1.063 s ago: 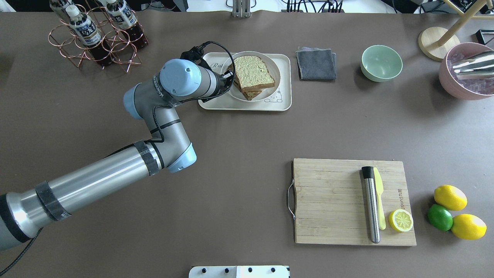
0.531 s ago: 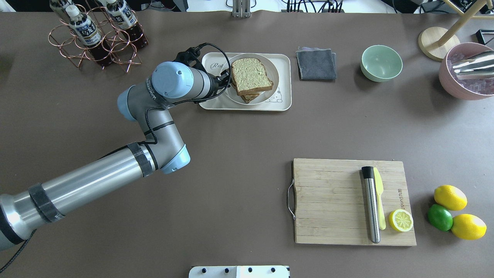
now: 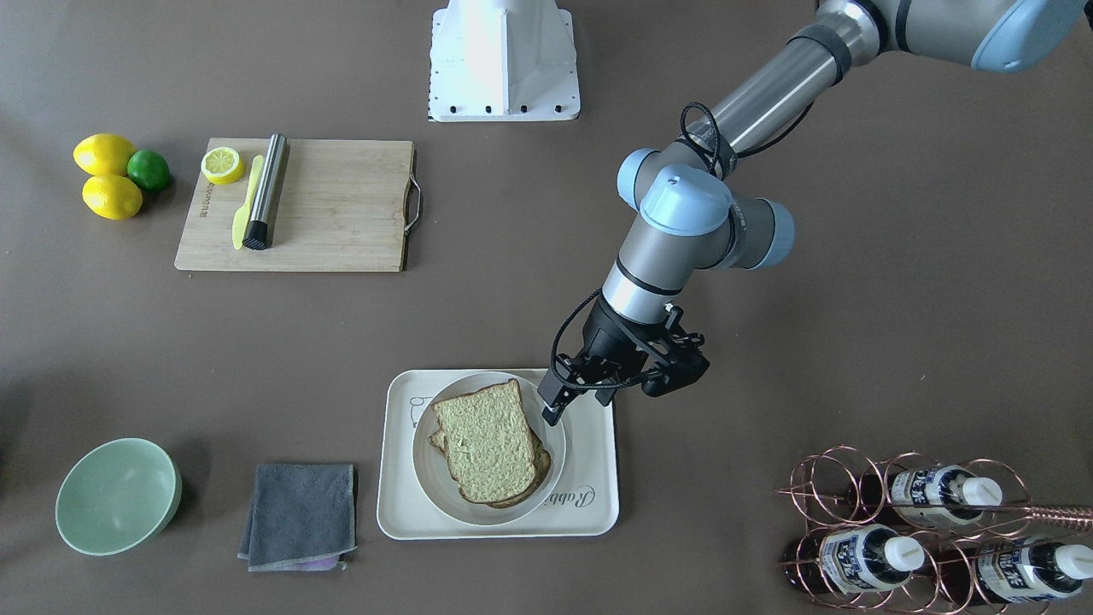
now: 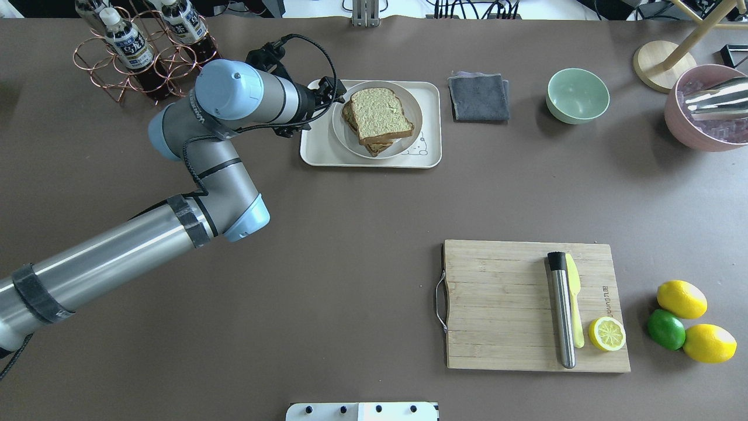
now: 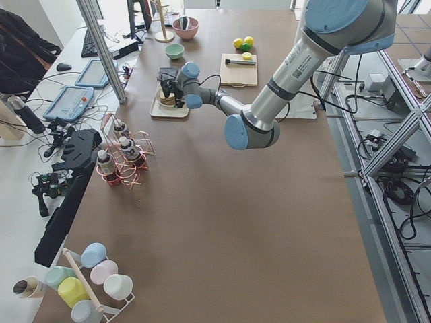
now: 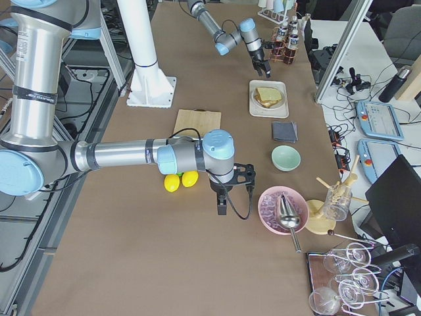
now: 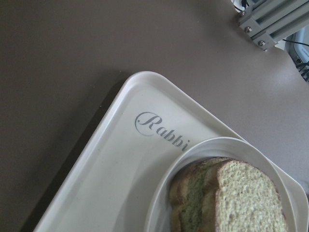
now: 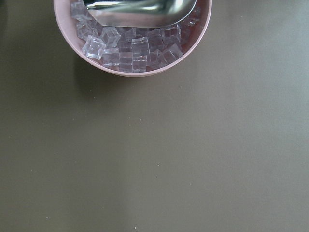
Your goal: Make sandwich and place on tray
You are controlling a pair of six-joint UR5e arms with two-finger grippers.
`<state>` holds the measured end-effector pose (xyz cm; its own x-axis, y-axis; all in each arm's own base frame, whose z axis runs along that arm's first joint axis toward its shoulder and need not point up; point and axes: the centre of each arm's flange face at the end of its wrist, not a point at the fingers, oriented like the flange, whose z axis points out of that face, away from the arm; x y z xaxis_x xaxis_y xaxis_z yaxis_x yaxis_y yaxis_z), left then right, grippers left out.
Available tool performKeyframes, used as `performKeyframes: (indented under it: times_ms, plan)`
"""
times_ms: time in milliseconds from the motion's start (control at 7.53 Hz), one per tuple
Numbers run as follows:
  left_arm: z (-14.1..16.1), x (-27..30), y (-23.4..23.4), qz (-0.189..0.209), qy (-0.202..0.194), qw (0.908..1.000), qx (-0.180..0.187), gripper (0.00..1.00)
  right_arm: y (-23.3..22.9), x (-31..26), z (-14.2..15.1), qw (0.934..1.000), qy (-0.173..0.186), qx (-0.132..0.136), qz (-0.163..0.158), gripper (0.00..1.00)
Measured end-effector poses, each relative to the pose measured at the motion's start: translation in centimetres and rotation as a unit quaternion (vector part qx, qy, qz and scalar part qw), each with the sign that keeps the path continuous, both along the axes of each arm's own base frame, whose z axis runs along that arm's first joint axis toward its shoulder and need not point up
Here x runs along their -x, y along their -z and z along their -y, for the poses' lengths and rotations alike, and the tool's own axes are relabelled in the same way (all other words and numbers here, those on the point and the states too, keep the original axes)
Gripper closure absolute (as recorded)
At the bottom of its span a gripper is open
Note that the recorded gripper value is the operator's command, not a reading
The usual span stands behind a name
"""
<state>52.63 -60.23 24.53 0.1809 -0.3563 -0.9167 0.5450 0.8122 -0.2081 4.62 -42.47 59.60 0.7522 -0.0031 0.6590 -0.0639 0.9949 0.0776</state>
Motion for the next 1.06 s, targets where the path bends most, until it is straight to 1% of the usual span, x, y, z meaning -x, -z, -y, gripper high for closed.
performKeyframes:
  times_ms: [133,266,531,797,930,1063]
  plan:
    - [0.0,2.2,-0.7,0.003,-0.011,0.9999,-0.002,0.02,0.0,0.0,0.0,1.0,0.0,0.0,0.0,0.01]
    - [-0.4,4.0,-0.9,0.027,-0.03,0.9988,-0.028,0.02,0.0,0.0,0.1,1.0,-0.001,0.0,0.0,0.01]
    - [-1.1,8.3,-0.4,0.095,-0.062,0.9884,-0.101,0.02,0.0,0.0,0.1,1.0,0.0,0.0,0.005,0.01]
    - [-2.2,11.2,-1.8,0.14,-0.071,0.9748,-0.158,0.02,-0.1,0.1,0.2,0.9999,0.0,0.002,0.01,0.01]
    - [-2.2,12.4,-2.3,0.168,-0.077,0.9629,-0.197,0.02,-0.3,0.1,0.2,0.9999,0.0,0.005,0.01,0.01]
    - [-1.8,14.0,-3.3,0.193,-0.082,0.9522,-0.222,0.02,-0.7,0.0,0.5,0.9999,-0.001,0.009,0.011,0.01]
